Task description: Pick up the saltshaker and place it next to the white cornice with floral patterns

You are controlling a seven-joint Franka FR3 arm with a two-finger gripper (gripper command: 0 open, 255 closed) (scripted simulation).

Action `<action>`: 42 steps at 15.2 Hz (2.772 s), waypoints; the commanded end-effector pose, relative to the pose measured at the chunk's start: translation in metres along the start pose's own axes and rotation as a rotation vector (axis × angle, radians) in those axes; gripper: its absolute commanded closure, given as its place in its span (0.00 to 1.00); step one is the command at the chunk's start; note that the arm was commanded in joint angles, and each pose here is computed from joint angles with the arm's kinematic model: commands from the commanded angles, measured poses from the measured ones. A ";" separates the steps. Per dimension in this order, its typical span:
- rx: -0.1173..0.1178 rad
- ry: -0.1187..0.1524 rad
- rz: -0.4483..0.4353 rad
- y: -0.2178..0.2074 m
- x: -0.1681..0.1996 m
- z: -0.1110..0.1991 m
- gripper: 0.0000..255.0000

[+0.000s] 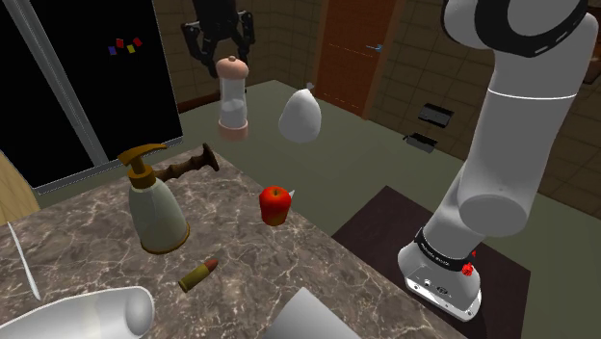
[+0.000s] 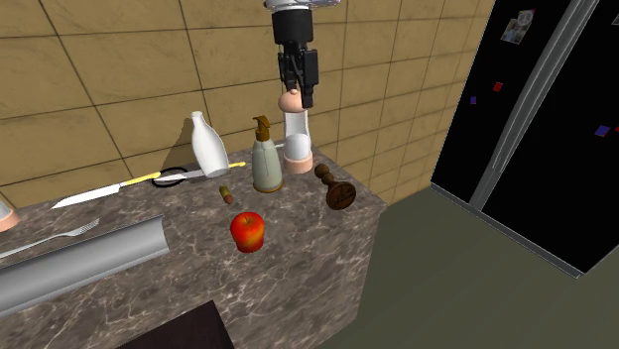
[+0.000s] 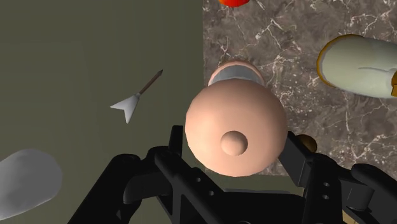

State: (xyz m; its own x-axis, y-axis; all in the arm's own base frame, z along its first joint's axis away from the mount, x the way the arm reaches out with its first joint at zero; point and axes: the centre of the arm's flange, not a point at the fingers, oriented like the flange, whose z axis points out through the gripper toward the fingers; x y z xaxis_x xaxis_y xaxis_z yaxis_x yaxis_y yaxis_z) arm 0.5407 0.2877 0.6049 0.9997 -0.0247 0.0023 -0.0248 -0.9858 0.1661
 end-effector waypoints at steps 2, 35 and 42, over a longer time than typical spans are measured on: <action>0.000 0.000 0.000 0.003 0.000 -0.016 1.00; 0.000 0.000 0.000 0.071 -0.337 -0.043 1.00; 0.000 0.000 0.000 0.070 -0.359 -0.016 1.00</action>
State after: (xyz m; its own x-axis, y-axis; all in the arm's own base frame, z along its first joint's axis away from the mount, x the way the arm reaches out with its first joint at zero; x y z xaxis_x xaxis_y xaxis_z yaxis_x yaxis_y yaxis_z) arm 0.1826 0.2298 0.6374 0.9997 -0.0248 0.0017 -0.0247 -0.9857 0.1665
